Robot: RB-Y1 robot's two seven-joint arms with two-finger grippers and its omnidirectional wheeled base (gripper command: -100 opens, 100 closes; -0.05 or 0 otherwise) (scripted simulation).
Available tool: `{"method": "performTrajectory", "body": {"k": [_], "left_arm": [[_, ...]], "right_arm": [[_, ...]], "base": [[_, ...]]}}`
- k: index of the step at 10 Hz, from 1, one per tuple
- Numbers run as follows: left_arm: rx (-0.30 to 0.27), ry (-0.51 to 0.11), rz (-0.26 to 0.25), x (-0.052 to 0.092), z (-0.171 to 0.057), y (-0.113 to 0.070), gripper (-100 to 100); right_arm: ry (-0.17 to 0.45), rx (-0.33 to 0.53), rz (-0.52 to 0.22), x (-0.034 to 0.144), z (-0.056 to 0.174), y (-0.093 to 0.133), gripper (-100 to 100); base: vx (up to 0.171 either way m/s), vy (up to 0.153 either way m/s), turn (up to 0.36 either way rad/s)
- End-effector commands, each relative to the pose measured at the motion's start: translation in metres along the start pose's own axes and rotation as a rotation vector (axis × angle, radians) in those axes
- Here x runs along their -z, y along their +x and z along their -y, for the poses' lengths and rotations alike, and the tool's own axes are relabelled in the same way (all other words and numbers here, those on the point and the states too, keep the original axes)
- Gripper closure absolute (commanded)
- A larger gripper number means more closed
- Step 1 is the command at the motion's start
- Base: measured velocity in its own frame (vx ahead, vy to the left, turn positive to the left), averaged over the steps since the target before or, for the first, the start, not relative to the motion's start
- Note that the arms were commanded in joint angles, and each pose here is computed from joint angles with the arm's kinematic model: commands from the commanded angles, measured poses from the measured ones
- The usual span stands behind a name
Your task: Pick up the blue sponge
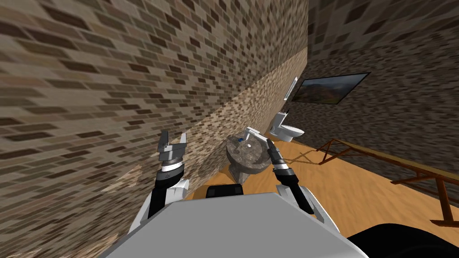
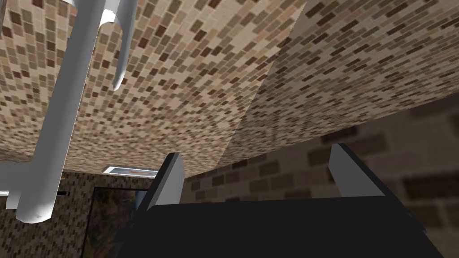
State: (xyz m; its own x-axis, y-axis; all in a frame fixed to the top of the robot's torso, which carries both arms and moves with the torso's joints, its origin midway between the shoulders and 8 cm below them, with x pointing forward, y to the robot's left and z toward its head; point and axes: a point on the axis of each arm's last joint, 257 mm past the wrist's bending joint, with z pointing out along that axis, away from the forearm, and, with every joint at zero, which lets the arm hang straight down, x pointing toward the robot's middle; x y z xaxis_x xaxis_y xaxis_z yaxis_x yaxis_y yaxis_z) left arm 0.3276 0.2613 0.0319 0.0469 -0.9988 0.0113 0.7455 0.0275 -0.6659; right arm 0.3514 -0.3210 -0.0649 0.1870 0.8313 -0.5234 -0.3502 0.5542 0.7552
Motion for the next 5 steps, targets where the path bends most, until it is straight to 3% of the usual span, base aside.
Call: {"method": "performTrajectory", "body": {"k": [1,2,4,5], "left_arm": [[0.000,0.000,0.000,0.000,0.000,0.000,0],[0.000,0.000,0.000,0.000,0.000,0.000,0],[0.000,0.000,0.000,0.000,0.000,0.000,0],[0.000,0.000,0.000,0.000,0.000,0.000,0]], "right_arm": [[0.088,0.140,-0.070,0.020,0.036,0.003,-100],[0.082,0.151,-0.084,0.019,0.035,0.004,-100],[0.190,0.334,-0.183,0.047,0.083,0.001,-100],[0.182,0.348,-0.201,0.046,0.082,0.002,-100]], "base": [[-0.028,0.070,0.249],[-0.019,0.041,0.048],[-0.013,0.048,0.230],[-0.006,0.041,0.114]]}}
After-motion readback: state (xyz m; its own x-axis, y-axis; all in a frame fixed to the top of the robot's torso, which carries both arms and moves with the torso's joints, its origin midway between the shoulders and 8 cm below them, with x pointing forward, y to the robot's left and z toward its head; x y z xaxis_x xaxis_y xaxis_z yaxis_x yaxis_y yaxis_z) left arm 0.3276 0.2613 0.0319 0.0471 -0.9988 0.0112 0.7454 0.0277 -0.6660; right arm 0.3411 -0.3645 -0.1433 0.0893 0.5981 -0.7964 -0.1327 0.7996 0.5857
